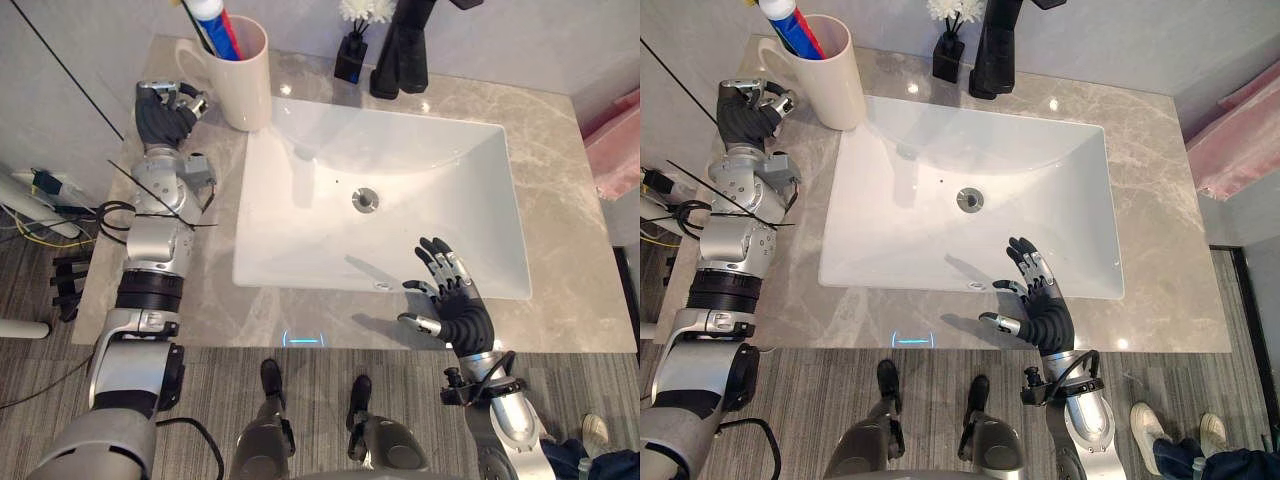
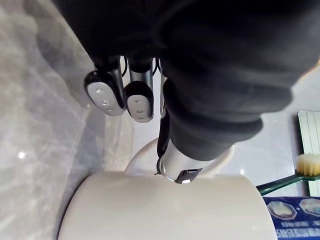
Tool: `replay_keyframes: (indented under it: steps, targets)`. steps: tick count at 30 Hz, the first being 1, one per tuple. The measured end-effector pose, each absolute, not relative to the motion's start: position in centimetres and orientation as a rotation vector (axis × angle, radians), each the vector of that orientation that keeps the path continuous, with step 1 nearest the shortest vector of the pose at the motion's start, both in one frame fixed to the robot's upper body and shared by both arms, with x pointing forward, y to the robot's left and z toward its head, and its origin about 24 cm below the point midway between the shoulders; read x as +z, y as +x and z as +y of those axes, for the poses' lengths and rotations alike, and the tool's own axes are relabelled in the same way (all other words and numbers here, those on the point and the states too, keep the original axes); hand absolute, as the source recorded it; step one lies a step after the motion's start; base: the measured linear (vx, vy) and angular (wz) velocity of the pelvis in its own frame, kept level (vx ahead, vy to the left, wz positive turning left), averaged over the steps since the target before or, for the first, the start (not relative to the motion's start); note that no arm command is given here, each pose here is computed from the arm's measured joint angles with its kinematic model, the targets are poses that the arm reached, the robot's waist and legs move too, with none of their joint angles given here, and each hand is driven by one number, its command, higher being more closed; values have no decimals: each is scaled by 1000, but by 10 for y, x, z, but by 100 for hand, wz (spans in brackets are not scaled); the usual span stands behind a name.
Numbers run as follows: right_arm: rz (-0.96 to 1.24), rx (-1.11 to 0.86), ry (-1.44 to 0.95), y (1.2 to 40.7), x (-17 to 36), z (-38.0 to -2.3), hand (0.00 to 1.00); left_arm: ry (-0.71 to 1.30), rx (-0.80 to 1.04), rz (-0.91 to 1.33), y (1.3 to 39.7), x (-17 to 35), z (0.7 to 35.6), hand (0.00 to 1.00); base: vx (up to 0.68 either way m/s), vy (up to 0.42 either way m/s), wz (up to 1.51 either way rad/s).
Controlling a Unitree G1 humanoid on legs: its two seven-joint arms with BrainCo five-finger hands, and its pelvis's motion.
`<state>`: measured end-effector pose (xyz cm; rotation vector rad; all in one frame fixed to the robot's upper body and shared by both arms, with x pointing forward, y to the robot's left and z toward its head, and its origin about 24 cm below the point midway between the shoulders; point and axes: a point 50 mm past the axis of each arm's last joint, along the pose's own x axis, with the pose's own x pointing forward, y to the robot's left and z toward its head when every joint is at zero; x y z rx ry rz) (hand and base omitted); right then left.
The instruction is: Organize washtable
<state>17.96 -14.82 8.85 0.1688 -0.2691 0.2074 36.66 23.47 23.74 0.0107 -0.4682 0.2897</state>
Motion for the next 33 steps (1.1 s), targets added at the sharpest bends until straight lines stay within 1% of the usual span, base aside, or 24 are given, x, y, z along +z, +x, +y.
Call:
replay_keyframes:
  steps: [11, 14, 19, 22, 25, 27, 29, 30, 33]
  targets:
    - [-259, 207, 170, 179, 87, -150, 0, 16, 333, -463, 366, 240, 249, 100, 0, 6, 3]
    - [-253, 207, 171, 179, 85, -150, 0, 17, 346, -433, 368, 233, 253, 100, 0, 0, 0]
    - [-244, 205, 179, 180, 83, -150, 0, 8, 342, -429, 365, 228, 253, 100, 0, 0, 0]
    - [-238, 203, 179, 180, 82, -150, 0, -33, 312, -447, 350, 213, 246, 100, 11, 5, 1]
    - [-225, 191, 179, 180, 79, -152, 0, -122, 297, -438, 321, 177, 235, 100, 32, 16, 5]
    - [-223, 137, 177, 181, 78, -161, 0, -190, 280, -414, 296, 150, 224, 100, 28, 16, 11]
    - [-219, 96, 161, 182, 77, -169, 0, -227, 290, -371, 280, 130, 222, 100, 31, 25, 16]
    - [-204, 63, 148, 183, 73, -177, 0, -250, 318, -319, 265, 111, 225, 0, 22, 33, 15]
    - [-180, -16, 129, 182, 67, -192, 0, -265, 342, -268, 237, 91, 228, 0, -30, 10, 7]
